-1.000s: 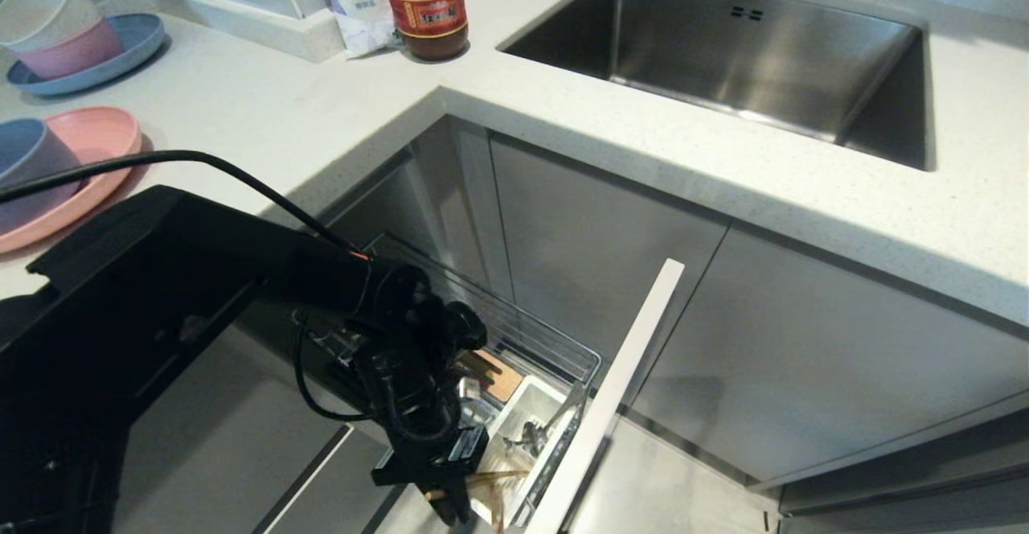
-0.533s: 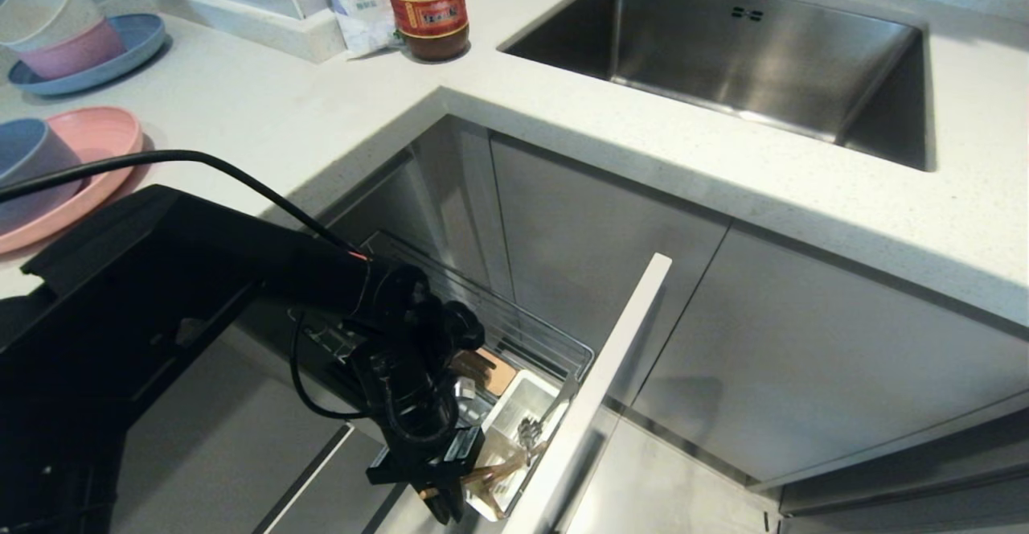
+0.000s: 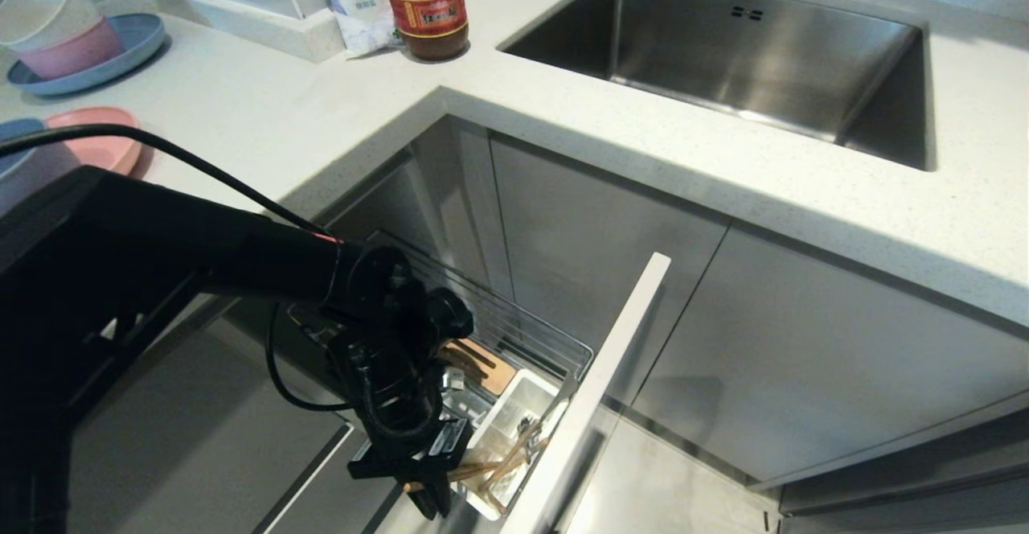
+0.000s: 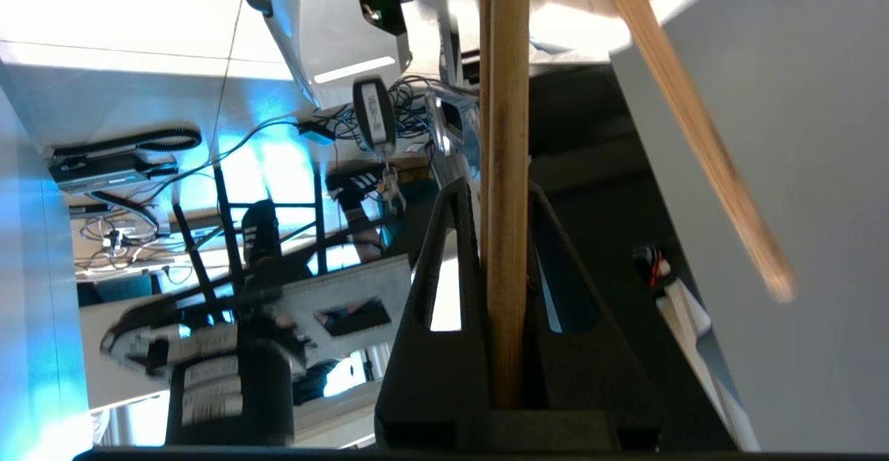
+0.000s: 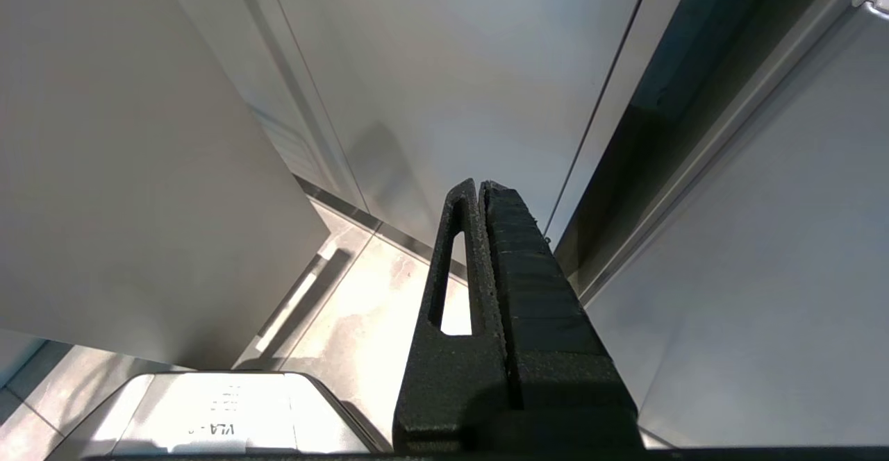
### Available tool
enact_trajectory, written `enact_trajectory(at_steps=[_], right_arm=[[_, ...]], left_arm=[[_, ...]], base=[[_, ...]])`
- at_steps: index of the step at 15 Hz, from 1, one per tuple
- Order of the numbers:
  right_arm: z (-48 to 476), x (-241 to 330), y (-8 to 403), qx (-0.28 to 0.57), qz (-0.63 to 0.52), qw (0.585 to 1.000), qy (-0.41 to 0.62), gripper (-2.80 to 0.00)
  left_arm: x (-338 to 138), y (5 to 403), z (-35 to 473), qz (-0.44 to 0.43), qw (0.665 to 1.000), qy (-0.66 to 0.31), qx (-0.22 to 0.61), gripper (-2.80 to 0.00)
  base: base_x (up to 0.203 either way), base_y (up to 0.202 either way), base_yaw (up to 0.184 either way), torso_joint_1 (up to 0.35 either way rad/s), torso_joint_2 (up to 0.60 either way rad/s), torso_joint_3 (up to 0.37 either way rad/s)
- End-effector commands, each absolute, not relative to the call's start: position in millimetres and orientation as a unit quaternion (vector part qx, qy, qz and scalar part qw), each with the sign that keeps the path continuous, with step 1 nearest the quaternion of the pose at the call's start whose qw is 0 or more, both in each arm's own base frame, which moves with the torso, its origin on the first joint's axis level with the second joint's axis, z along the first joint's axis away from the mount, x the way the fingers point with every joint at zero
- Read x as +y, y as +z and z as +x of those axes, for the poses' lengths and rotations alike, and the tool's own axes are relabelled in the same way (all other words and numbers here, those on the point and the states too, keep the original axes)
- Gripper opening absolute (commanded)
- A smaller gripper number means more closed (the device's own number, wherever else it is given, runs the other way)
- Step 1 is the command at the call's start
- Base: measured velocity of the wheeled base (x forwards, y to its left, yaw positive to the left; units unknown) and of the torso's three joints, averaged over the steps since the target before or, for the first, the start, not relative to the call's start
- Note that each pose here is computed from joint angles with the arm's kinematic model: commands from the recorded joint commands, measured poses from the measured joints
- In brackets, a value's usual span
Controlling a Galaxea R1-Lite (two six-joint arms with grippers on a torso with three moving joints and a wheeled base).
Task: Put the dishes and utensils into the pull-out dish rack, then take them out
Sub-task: Take the chopsticks out of the cupboard
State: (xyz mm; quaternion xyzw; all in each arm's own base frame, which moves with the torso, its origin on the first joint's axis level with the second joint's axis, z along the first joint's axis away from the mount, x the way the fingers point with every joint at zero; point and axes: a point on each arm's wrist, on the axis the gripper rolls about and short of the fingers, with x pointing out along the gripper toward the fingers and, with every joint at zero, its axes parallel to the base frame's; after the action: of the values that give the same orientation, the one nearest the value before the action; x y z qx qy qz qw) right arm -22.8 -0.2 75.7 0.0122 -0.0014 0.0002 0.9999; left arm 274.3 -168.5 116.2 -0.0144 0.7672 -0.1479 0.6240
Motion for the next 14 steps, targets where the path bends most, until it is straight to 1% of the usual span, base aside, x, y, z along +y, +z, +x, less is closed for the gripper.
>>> enact_trajectory(at_steps=[1,5,9,14], right_arm=[[-23.0,-0.2,75.3,-0.003,0.012,1.000,0.000,-2.80],[-23.0,-0.2,75.3,-0.003,0.012,1.000,0.001,-2.80],[-23.0,-0.2,75.2,-0.003,0.012,1.000,0.001,-2.80],[-23.0,-0.2,75.2,-0.003,0.012,1.000,0.001,-2.80]], left_arm=[[-162.6,141.6,263.3,-0.021,0.644,-0.162,0.748,-2.80],[-156.0,161.3,250.9,-0.024,0.652,-0.168,0.739,-2.80],[-148.6,190.0,229.7,-0.022,0.666,-0.184,0.723,-2.80],[-142.3,214.7,203.5,-0.010,0.671,-0.200,0.714,-2.80]], base=[[0.000,0.000,0.000,0.000,0.00,0.000],[0.000,0.000,0.000,0.000,0.00,0.000],[0.000,0.000,0.000,0.000,0.00,0.000],[0.000,0.000,0.000,0.000,0.00,0.000]])
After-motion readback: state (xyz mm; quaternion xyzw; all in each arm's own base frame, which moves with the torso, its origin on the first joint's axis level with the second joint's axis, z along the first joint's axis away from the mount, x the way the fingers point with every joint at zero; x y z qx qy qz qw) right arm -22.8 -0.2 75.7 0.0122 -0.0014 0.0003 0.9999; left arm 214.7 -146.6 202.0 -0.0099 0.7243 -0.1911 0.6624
